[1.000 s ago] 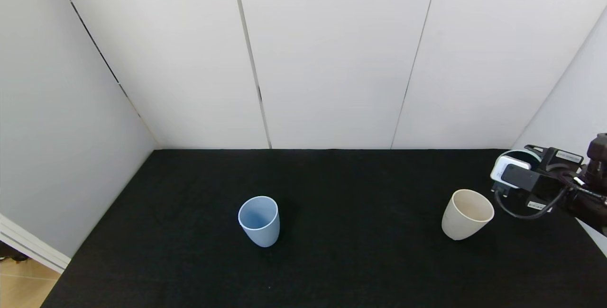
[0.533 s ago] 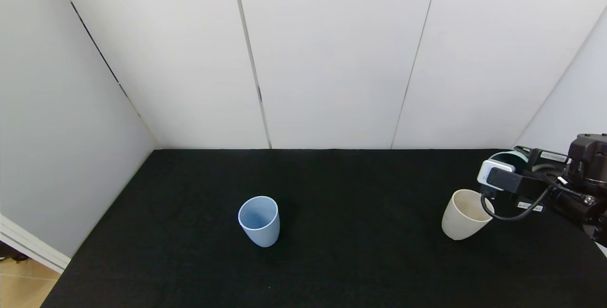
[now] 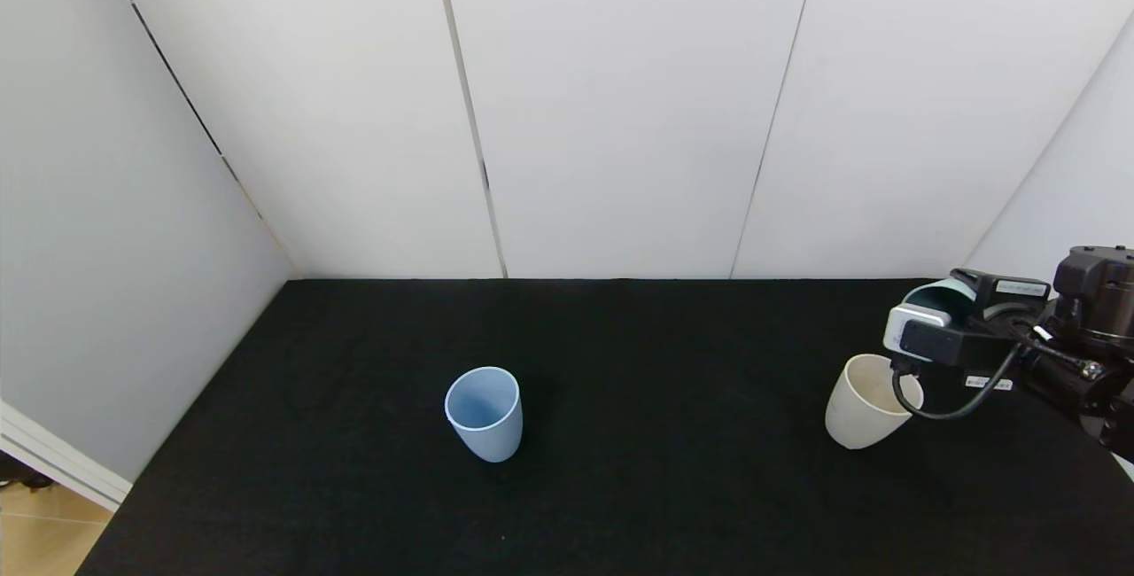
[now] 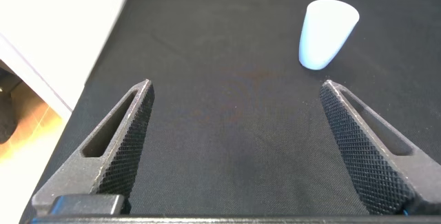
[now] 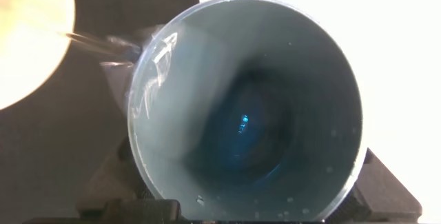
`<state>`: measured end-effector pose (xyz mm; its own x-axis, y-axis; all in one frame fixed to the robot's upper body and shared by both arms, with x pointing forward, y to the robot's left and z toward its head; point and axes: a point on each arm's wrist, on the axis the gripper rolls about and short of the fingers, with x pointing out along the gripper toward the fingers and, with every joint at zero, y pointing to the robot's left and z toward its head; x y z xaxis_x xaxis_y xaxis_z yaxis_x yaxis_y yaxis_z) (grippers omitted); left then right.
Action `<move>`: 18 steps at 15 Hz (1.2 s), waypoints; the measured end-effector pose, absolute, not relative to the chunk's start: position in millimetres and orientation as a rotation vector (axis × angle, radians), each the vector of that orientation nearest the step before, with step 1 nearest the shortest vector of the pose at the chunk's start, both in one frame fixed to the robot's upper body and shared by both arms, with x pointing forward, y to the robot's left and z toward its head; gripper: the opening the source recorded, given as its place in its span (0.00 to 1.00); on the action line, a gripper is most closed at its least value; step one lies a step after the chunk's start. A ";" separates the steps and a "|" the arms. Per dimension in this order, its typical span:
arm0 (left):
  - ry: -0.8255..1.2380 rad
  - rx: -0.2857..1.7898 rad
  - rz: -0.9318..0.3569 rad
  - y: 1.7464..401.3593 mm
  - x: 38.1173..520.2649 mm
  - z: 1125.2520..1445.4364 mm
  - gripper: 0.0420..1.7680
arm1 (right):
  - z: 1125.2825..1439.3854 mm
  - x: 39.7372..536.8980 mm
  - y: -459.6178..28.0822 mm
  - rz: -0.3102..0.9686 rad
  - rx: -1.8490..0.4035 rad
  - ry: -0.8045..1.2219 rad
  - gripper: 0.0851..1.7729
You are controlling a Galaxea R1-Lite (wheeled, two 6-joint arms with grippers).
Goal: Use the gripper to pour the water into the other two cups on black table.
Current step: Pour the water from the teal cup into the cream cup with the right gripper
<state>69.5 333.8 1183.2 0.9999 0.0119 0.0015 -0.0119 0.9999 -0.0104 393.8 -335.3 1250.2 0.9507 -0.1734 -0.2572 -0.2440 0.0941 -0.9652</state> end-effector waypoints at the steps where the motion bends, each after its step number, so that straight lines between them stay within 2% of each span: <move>1: -0.001 -0.010 0.011 333.8 69.5 1183.1 0.97 | 1250.6 394.4 -335.3 0.052 -1.486 0.341 0.67; 18: -0.002 -0.010 0.011 333.8 69.5 1183.2 0.97 | 1252.7 393.5 -328.1 0.050 -1.555 0.343 0.67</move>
<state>69.5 333.8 1183.2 0.9999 0.0115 0.0015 -0.0115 0.9999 -0.0104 393.5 -328.1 1252.7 0.9516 -0.1832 -0.2467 -0.2463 0.0248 -0.9689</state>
